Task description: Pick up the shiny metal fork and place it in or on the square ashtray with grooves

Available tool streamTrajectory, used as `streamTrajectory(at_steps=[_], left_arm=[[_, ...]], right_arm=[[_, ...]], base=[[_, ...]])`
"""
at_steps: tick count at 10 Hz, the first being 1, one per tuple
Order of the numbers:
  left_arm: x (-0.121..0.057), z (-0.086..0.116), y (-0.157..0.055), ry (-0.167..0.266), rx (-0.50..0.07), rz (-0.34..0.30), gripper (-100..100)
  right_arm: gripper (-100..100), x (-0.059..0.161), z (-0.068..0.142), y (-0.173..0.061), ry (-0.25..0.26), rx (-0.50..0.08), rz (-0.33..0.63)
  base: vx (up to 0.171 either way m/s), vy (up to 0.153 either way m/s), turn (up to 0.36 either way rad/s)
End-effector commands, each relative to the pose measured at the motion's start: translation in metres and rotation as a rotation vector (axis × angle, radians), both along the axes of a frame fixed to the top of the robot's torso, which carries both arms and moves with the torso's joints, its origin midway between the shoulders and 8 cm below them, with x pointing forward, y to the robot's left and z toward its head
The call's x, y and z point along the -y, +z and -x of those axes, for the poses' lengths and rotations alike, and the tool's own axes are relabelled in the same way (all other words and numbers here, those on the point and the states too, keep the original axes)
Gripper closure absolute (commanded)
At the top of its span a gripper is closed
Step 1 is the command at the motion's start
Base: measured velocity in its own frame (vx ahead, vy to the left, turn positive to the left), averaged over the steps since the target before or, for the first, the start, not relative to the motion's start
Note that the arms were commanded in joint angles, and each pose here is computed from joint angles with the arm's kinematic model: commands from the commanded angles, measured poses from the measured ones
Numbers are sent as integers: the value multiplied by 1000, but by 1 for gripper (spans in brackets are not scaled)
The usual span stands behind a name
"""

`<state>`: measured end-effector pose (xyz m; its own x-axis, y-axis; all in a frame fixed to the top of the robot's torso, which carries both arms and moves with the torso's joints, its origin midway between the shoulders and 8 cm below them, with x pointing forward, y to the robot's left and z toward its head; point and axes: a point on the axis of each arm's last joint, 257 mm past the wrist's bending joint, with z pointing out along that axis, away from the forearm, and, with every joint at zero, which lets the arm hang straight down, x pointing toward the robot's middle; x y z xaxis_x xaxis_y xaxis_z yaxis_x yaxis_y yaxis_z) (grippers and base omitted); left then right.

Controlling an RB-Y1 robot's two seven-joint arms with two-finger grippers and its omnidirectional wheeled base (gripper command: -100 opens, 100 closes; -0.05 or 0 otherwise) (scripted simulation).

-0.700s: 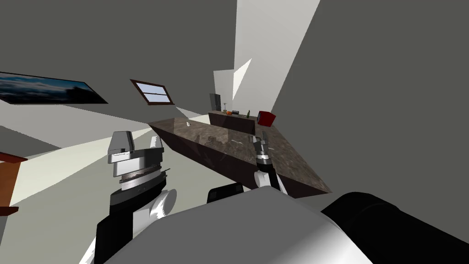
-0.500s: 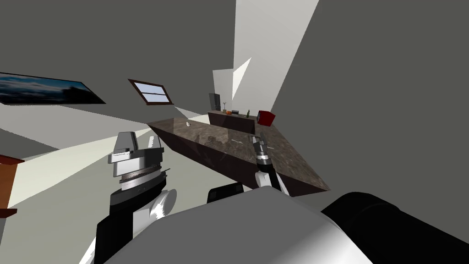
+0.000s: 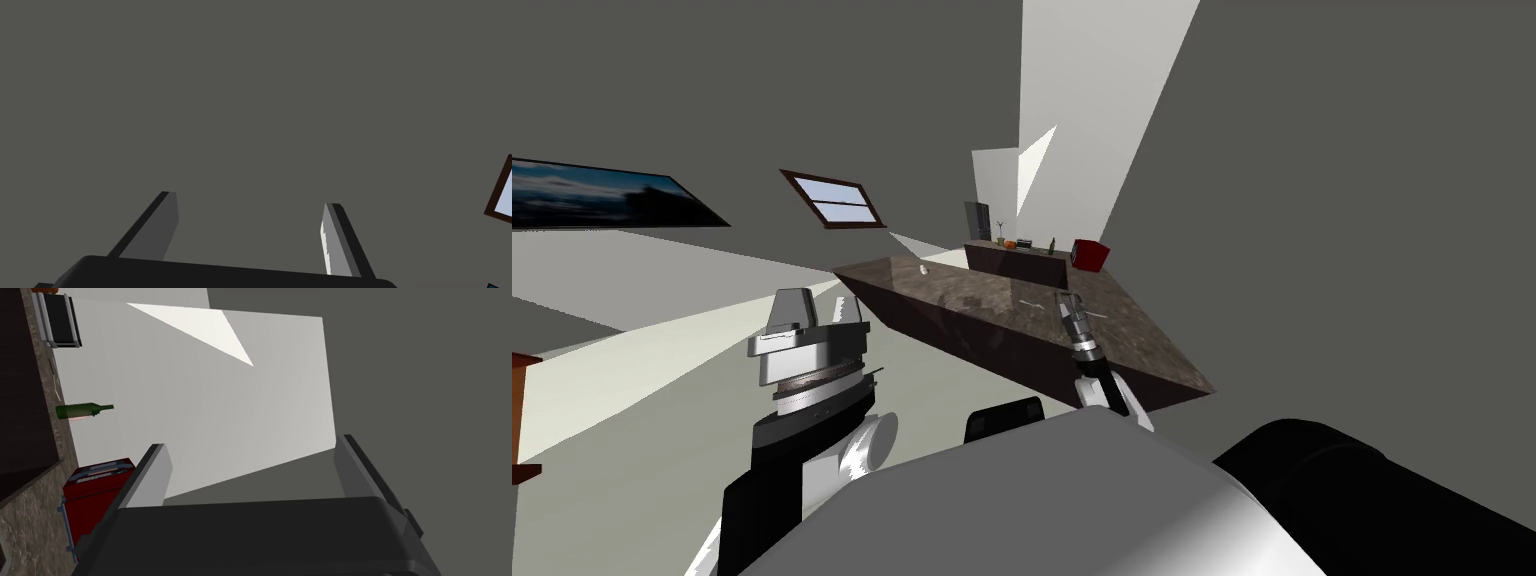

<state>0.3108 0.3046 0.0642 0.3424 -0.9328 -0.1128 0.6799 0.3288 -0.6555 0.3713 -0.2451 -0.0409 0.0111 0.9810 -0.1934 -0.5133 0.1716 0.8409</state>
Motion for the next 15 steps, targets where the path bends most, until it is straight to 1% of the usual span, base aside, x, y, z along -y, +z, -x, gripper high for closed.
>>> streamTrajectory(at_steps=[1,2,3,5,6,7,8,9,10,11,12,13,14,15], left_arm=[[0,0,0,0,0,0,0],[0,0,0,0,0,0,0],[0,0,0,0,0,0,0],[0,0,0,0,0,0,0],[0,0,0,0,0,0,0],[0,0,0,0,0,0,0],[0,0,0,0,0,0,0],[0,0,0,0,0,0,0],[0,0,0,0,0,0,0],[0,0,0,0,0,0,0],[0,0,0,0,0,0,0],[0,0,0,0,0,0,0],[0,0,0,0,0,0,0],[0,0,0,0,0,0,0]], right_arm=[[-100,-1,-1,-7,6,-16,42],[-100,0,-4,-19,9,-42,99],[-100,-1,-4,-20,12,-43,105],[-100,4,-10,-48,12,-97,224],[-100,3,-10,-49,20,-99,242],[-100,7,-13,-65,19,-128,304],[-100,7,-13,-65,24,-129,316],[-100,12,-16,-82,24,-159,385],[-100,12,-16,-83,28,-160,394],[-100,19,-18,-100,30,-192,467],[-100,19,-18,-101,33,-192,474],[-100,27,-19,-119,35,-225,548],[-100,27,-19,-119,38,-225,556],[-100,36,-20,-139,41,-259,629]], base=[[-76,88,-25],[-68,94,-40],[-52,81,-26],[-93,119,-52],[-92,122,-39],[-53,111,-26],[-38,82,-17],[-30,93,-25],[-34,82,-17],[-67,86,-9],[-63,85,-12],[-48,110,-1],[-27,96,-9],[-17,90,13]])
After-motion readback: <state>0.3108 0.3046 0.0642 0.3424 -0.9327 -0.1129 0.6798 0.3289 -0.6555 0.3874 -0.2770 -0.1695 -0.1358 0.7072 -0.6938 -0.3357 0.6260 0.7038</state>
